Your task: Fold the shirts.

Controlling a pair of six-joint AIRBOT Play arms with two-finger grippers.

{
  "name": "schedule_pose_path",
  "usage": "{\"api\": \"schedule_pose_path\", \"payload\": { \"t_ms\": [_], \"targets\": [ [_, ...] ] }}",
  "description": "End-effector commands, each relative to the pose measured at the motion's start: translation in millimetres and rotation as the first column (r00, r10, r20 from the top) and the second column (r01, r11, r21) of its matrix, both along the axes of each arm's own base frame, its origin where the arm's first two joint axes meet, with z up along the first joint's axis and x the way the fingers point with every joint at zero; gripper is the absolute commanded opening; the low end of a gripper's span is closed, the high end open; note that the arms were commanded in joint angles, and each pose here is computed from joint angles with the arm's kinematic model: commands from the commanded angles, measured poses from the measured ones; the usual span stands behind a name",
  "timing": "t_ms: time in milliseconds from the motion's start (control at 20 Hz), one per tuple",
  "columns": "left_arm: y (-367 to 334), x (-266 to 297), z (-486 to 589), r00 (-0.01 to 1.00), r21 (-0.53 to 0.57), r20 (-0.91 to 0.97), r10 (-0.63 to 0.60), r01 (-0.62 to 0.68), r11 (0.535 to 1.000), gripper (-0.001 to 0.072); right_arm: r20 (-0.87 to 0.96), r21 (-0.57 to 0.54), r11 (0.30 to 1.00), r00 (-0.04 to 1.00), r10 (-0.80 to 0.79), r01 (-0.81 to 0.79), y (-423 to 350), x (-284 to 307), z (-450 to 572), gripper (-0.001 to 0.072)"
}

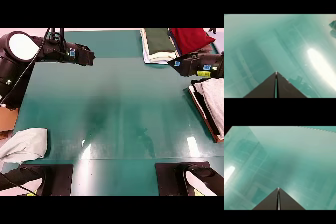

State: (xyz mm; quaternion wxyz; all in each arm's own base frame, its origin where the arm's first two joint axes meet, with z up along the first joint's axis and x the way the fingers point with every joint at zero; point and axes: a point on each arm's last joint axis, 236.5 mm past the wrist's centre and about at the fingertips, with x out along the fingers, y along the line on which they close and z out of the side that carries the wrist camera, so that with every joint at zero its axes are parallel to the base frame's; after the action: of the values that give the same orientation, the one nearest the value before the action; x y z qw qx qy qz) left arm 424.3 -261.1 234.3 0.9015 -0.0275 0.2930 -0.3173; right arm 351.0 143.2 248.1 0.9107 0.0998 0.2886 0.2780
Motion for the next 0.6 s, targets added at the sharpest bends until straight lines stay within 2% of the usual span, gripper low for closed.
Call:
{"api": "schedule_pose_path", "payload": {
  "t_ms": [0, 550],
  "targets": [
    [0.4, 0.4, 0.0, 1.0, -0.001, 0.0, 0.001, -0.001, 1.0, 0.0024, 0.002, 0.001, 1.0, 1.0, 0.001, -0.001, 0.4, -0.3, 0.9, 0.0021],
    [-2.2, -1.0, 1.3, 1.0, -0.02, -0.01, 0.0, -0.001, 1.0, 0.0024, 0.0, 0.0, 1.0, 1.0, 0.002, -0.002, 0.6, -0.7, 0.5, 0.0021]
  ]
}}
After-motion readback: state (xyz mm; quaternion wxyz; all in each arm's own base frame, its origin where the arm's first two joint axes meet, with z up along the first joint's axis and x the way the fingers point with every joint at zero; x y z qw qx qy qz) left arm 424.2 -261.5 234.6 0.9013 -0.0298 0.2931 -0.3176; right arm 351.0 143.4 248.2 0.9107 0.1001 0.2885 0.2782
